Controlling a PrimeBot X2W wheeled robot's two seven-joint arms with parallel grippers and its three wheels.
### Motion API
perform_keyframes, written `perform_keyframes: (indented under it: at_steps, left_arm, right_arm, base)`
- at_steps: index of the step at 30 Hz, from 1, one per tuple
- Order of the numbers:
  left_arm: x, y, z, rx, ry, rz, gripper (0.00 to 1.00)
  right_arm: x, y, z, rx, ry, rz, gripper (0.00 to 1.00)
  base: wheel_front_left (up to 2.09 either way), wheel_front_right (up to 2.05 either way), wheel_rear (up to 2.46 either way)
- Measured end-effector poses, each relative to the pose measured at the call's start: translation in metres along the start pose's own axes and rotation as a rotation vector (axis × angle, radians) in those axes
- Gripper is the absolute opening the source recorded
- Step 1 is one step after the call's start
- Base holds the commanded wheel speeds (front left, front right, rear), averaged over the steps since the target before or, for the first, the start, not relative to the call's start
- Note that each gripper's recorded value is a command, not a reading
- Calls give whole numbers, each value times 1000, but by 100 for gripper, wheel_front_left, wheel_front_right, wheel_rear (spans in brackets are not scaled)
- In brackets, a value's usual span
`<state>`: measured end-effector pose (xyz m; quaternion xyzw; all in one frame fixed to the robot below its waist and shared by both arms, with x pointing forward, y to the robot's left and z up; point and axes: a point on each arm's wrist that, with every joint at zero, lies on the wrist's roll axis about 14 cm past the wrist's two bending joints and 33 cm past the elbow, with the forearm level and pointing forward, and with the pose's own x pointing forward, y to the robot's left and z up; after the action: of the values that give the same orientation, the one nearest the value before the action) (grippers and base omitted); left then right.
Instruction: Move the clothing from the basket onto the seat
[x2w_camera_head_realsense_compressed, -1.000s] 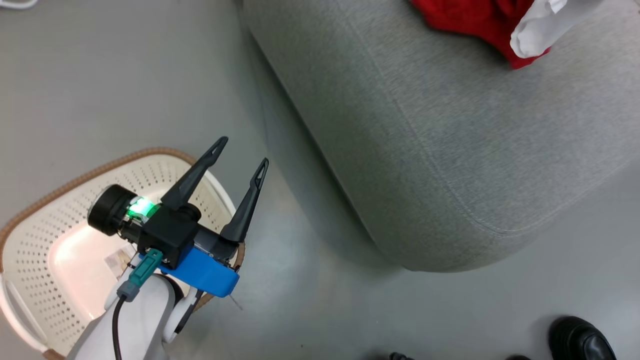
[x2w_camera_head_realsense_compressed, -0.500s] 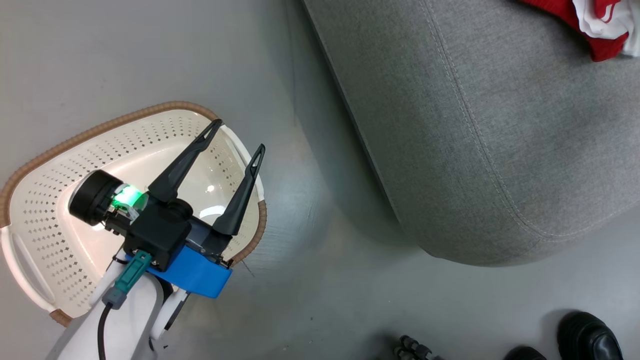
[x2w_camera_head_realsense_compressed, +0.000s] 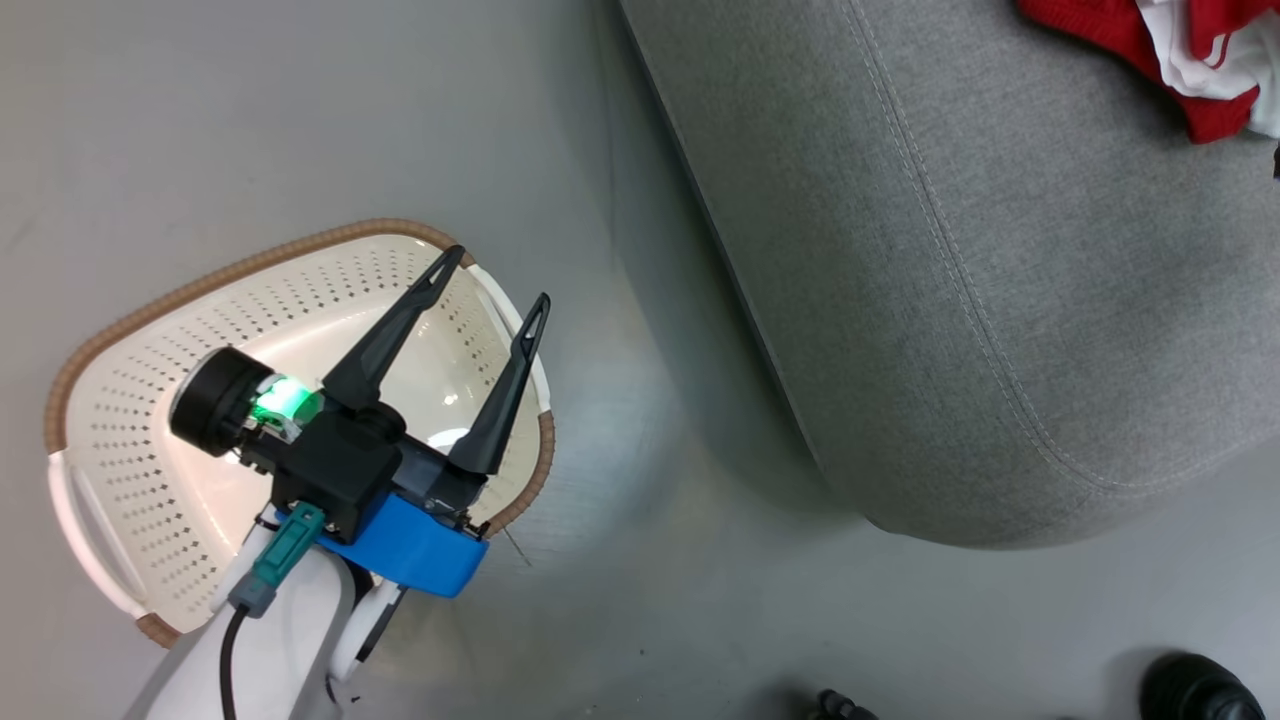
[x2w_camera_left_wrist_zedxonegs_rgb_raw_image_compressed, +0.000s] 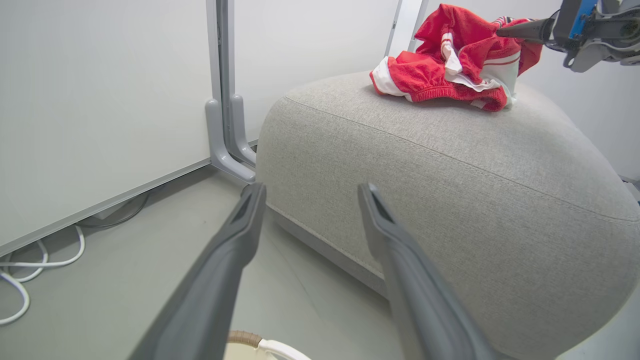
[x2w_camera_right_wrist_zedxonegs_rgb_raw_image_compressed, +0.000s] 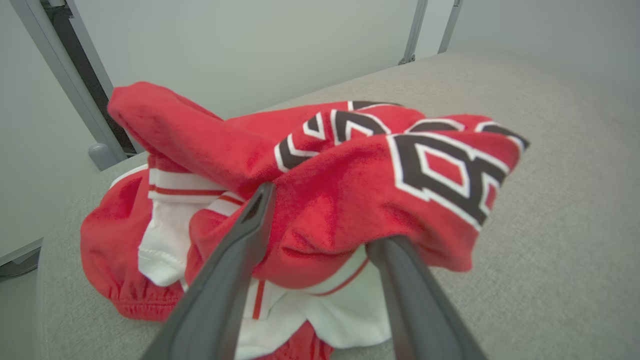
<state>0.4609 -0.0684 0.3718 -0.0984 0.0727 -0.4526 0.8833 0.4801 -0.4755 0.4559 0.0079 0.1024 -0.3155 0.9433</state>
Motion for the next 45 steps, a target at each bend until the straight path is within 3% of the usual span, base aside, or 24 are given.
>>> perform_keyframes:
  at_steps: [18,29,45]
  left_arm:
    - [-18,-17,46,-16,-61,99,100]
    - [-52,-19,69,-23,-85,220,100]
    - [-128,-6,97,-25,-159,473,100]
  right_arm:
    - [-34,12,5,-39,-1,90,100]
    - [-72,44,6,-62,-46,222,100]
    - [-150,105,9,27,-146,429,100]
  base:
    - [0,0,0]
    - [0,0,0]
    - [0,0,0]
